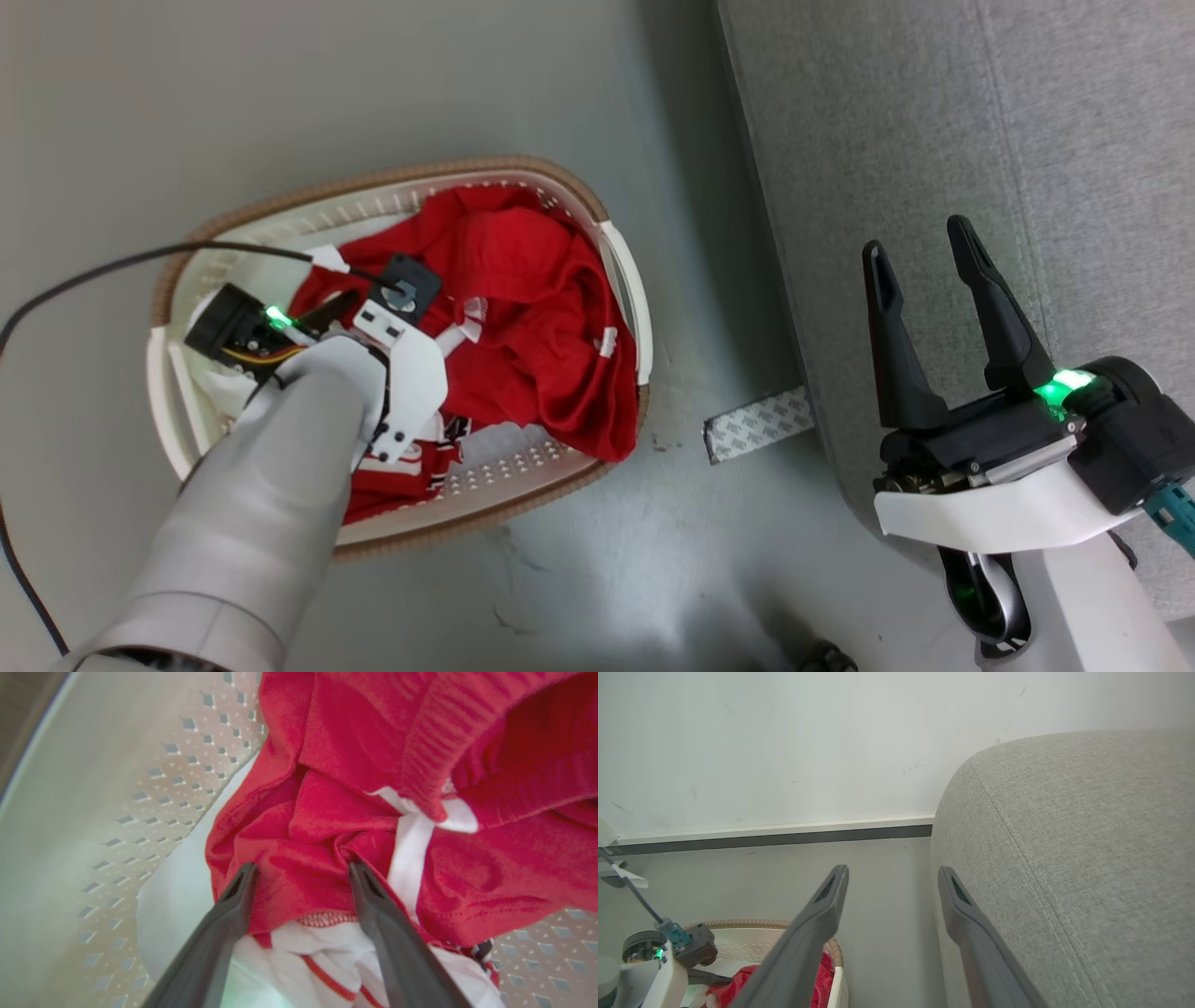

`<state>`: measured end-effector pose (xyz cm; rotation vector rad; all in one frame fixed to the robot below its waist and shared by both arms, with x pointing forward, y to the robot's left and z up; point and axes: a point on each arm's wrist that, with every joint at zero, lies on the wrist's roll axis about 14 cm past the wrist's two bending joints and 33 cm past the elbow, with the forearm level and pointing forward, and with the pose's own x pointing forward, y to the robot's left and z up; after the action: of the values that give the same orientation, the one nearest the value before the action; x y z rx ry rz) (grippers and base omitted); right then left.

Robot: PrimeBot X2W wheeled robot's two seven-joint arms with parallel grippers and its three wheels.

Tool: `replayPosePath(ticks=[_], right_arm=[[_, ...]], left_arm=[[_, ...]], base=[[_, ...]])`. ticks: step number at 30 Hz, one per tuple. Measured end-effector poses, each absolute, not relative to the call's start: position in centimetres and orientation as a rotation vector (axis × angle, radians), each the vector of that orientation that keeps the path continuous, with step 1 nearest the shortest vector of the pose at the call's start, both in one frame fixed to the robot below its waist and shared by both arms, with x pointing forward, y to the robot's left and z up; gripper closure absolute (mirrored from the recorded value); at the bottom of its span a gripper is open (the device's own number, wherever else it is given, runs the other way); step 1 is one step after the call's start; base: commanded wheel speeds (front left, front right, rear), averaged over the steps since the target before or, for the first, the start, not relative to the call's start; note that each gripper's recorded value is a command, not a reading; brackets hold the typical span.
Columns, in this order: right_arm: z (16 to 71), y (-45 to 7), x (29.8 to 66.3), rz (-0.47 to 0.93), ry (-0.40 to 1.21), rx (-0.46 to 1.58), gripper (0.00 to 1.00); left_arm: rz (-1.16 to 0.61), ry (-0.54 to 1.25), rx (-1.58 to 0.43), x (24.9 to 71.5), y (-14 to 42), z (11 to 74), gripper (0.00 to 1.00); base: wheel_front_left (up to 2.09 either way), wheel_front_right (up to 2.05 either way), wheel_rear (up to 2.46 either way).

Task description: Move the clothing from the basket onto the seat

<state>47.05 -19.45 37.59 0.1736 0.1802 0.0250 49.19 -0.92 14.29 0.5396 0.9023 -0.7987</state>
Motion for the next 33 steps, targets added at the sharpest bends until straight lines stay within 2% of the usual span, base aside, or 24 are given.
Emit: replayPosePath(ticks=[9,10,11,12,21,33], right_arm=[[34.4,-19.7,47.1,0.016,0.248,0.176,0.00],[34.1,-19.7,47.0,0.016,0.255,0.176,0.00],[33.9,-19.6,47.0,0.016,0.259,0.176,0.00],[33.8,-19.6,47.1,0.018,0.260,0.177,0.00],[35.5,-19.7,47.4,0.020,0.220,0.164,0.00],[41.8,-19.8,43.3,0.001,0.130,0.141,0.00]], left_arm=[[-0.866,0.970,0.525,47.6,-2.1,10.2,0.00],[-0.873,0.971,0.522,47.5,-2.2,9.9,0.22],[-0.879,0.967,0.520,47.4,-2.3,9.8,0.87],[-0.884,0.961,0.519,47.3,-2.4,9.8,1.00],[-0.870,0.895,0.360,46.4,-3.6,13.4,1.00],[-0.747,0.697,0.183,44.2,-1.3,25.3,1.00]], base=[[0.00,0.00,0.00],[0.00,0.00,0.00],[0.00,0.00,0.00],[0.00,0.00,0.00],[0.00,0.00,0.00],[0.00,0.00,0.00]])
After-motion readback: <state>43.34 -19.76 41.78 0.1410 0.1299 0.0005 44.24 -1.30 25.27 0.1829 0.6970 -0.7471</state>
